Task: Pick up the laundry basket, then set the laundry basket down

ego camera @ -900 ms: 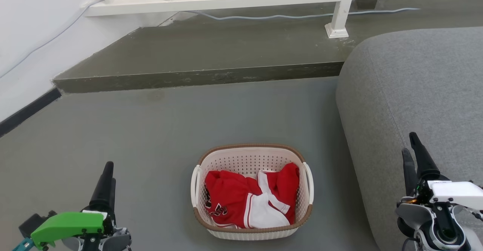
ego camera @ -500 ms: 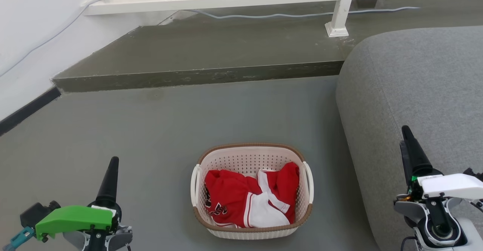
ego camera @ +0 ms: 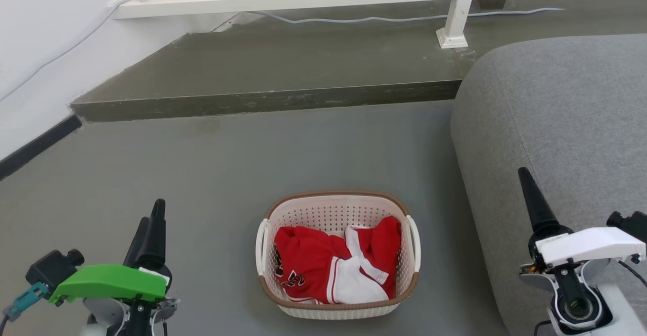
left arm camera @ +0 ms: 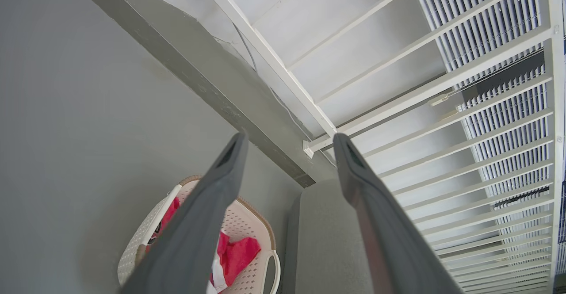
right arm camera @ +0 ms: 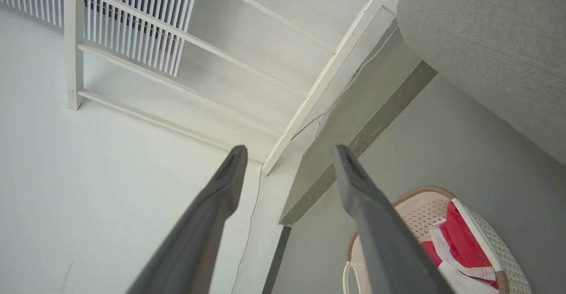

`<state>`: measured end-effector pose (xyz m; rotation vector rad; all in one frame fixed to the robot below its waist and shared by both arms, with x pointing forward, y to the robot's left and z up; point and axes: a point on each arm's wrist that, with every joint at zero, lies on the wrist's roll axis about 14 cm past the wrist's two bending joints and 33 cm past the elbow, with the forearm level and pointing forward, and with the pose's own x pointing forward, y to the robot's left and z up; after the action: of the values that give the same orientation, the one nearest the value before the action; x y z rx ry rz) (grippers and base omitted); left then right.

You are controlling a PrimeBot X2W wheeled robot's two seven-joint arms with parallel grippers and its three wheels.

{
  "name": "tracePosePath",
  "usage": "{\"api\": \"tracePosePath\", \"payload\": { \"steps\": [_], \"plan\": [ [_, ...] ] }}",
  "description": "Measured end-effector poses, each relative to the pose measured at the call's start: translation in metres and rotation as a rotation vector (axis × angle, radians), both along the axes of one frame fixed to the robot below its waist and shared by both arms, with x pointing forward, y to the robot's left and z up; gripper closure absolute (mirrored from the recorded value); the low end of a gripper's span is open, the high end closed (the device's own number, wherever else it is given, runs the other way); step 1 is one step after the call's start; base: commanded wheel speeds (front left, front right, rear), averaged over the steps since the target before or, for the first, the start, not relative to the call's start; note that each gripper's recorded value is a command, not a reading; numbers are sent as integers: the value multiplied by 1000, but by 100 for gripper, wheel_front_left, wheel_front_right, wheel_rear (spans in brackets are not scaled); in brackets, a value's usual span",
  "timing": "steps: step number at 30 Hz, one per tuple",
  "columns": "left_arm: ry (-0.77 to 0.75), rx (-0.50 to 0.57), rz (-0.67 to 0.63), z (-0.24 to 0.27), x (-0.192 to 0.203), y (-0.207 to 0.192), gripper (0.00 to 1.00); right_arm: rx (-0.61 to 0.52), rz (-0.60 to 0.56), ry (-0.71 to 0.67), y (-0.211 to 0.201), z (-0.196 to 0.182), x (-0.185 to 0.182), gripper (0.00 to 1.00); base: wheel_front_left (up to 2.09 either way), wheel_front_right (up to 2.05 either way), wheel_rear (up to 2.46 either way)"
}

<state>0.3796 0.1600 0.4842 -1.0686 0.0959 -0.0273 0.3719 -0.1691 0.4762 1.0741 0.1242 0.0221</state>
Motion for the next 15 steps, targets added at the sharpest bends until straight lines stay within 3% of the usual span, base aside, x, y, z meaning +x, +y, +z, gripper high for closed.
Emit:
{"api": "tracePosePath", "payload": {
  "steps": [15],
  "plan": [
    [-68, 291, -61, 9, 3, -15, 0, -271, 76, -49, 12, 3, 4, 0, 0, 0, 0]
  ]
}}
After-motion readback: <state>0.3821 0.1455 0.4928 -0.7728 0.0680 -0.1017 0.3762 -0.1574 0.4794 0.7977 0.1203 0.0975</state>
